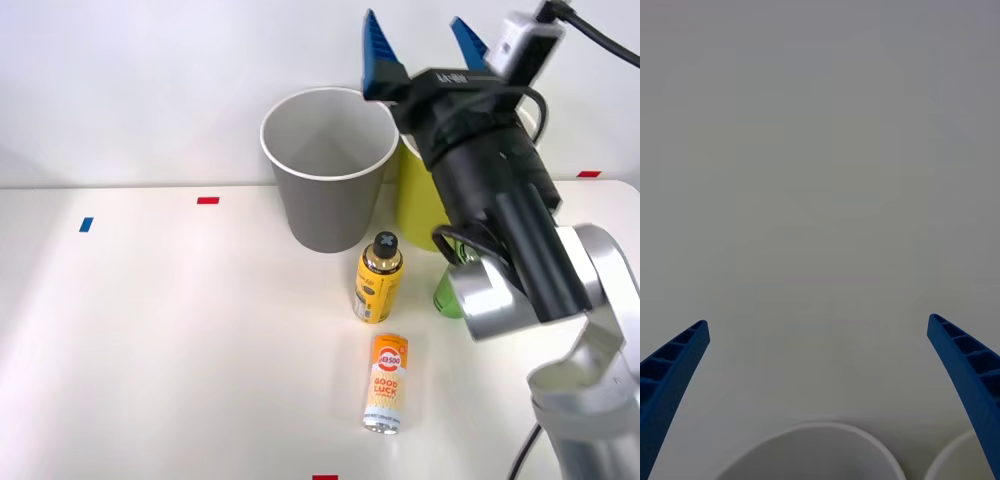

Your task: Put cans in the gray bin, plastic bottles in the light green bin

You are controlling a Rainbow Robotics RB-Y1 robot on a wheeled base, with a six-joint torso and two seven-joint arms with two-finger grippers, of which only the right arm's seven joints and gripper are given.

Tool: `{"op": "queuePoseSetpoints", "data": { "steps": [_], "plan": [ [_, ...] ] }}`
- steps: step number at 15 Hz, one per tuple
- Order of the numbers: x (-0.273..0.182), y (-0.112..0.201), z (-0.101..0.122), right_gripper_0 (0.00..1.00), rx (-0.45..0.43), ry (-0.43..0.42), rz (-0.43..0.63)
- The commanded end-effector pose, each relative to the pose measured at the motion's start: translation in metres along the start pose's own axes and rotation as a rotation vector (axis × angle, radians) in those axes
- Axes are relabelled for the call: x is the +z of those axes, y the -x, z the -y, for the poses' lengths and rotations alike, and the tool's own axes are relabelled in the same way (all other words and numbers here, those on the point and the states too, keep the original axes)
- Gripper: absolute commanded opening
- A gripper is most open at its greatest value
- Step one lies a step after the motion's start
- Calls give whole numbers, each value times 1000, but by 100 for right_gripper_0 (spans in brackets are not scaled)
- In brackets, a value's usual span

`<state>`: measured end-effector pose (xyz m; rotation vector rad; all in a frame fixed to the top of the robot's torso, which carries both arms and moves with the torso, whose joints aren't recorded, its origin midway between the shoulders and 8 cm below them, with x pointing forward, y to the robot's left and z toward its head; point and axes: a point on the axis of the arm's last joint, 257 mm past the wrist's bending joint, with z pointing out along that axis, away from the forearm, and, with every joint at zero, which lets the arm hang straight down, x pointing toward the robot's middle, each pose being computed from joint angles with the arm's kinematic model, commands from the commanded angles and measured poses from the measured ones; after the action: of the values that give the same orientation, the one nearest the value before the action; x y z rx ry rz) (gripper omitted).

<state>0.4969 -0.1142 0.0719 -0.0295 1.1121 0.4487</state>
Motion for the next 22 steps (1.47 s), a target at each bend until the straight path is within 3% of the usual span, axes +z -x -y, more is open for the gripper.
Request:
{"op": "queuePoseSetpoints", "data": {
  "steps": [1,7,10,16,20,22],
  "plan": [
    [-64,15,40,100,86,-80,-21],
    [-151,-16,96,100,61,-240,-170],
    [-169,-27,110,100,86,-308,-191],
    [-220,-60,145,100,15,-441,-297],
    [-251,-104,142,100,-67,-391,-301],
    [-264,-129,122,100,-115,-314,-310]
  ]
}}
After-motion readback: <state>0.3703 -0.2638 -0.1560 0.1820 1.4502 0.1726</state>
